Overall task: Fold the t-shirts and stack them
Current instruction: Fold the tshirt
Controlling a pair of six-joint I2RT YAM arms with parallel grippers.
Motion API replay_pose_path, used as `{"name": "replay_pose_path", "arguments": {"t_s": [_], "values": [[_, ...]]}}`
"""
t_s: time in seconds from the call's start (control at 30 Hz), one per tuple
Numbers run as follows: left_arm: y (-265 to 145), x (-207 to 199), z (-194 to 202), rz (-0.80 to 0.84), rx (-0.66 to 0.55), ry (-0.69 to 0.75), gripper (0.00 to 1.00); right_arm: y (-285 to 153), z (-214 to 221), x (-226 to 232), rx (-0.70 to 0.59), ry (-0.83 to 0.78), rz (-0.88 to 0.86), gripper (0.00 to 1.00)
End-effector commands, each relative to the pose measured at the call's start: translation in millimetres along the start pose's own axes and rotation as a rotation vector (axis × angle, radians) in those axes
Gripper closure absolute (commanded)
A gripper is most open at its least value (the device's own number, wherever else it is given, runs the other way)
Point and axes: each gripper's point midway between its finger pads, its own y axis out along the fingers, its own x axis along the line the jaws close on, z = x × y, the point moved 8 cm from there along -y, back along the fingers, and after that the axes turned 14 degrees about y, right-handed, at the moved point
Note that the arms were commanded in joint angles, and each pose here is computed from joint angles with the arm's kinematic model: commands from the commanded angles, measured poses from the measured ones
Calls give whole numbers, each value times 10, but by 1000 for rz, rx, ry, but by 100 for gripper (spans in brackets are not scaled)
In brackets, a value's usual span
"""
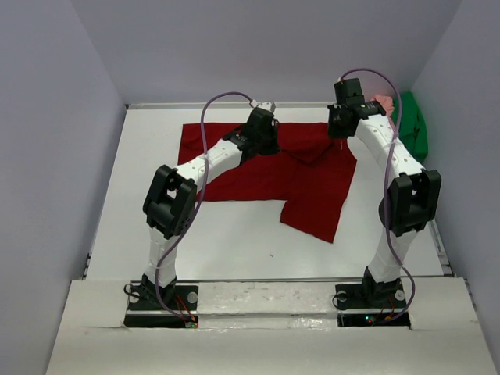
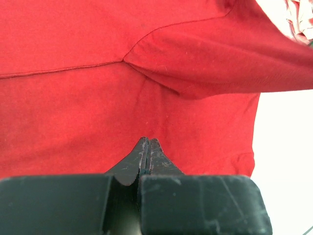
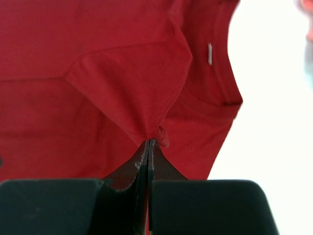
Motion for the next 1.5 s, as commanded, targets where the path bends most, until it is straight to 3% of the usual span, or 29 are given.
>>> {"name": "replay_pose_path", "arguments": {"t_s": [0.0,0.03,0.17,0.23,0.6,0.9,1.03,1.23,1.47], "values": [[-385,-128,-432,24,-123,29,100,79,223,-138,23,71,199,93],[-394,-120,-437,21,-122,28,100,98,243,-165,22,67,220,92],[-472,-125,-473,17,-128,36,100,185,422,-217,32,74,313,51],[-519,-131,-474,17,-125,41,100,214,496,-247,34,66,358,40],[-857,270,-422,-205,-64,14,100,78,773,-187,30,56,316,40],[-1440,1493,479,-367,61,-195,89,-465,1221,-174,33,143,-19,39],[-1631,1739,905,-388,148,-245,85,-595,1412,-234,60,176,-96,41],[-1745,1916,1188,-385,222,-331,82,-518,1806,-485,109,241,4,42],[-1876,2119,1335,-373,222,-435,75,-456,2182,-645,195,295,93,42]]}}
